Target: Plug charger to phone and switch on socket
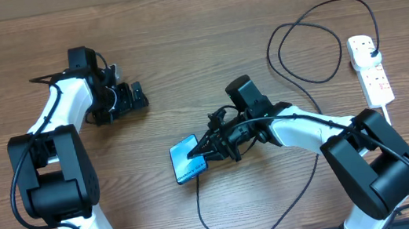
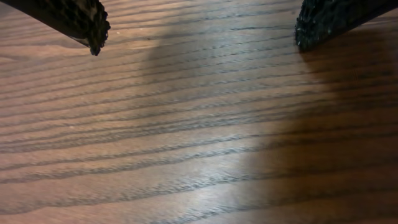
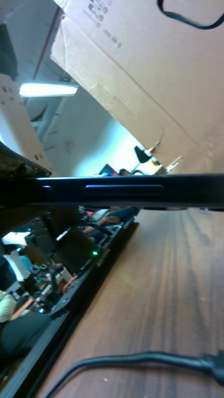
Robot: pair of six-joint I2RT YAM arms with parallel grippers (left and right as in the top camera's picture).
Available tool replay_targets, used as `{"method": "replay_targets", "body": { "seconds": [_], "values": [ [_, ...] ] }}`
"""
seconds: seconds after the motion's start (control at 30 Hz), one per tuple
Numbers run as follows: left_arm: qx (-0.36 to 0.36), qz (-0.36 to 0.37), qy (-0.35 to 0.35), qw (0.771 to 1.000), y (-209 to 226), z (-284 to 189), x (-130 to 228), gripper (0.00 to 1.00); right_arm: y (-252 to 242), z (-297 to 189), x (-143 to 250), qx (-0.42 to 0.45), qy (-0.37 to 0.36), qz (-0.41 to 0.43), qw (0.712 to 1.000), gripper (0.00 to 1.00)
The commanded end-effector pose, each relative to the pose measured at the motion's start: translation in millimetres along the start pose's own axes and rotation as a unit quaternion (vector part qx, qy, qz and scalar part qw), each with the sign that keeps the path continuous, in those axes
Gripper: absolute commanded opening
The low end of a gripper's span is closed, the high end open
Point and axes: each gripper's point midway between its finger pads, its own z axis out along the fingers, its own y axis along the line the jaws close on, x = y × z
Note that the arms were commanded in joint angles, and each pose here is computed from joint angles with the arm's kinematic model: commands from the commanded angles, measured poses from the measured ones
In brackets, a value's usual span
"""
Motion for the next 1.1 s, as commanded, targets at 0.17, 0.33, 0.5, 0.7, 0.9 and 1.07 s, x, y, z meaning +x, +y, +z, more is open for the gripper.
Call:
{"method": "replay_targets", "body": {
  "seconds": [0.17, 0.33, 0.5, 0.7, 0.9, 1.07],
  "values": [
    [-0.036, -0.003, -0.001, 0.999, 13.2, 0.4, 0.2, 1.0, 2.4, 0.2, 16.7, -0.009, 0.05, 0.003, 0.999, 0.04],
    [-0.036, -0.003, -0.001, 0.999, 13.1, 0.5, 0.2, 1.0, 2.4, 0.2, 16.7, -0.008, 0.05, 0.019, 0.999, 0.04],
    [-0.036, -0.003, -0.001, 0.999, 13.1, 0.5, 0.2, 1.0, 2.9, -0.1, 19.5, -0.008, 0.058, 0.051, 0.997, 0.04],
    [-0.036, -0.003, -0.001, 0.999, 13.1, 0.5, 0.2, 1.0, 3.1, -0.2, 20.4, -0.008, 0.061, 0.051, 0.997, 0.04],
    [-0.036, -0.002, -0.001, 0.999, 12.8, 0.6, 0.3, 1.0, 3.1, -0.2, 20.4, -0.008, 0.061, 0.051, 0.997, 0.04],
    [-0.036, -0.003, -0.001, 0.999, 12.9, 0.5, 0.2, 1.0, 3.1, -0.2, 20.4, -0.008, 0.061, 0.051, 0.997, 0.04]
  ]
}}
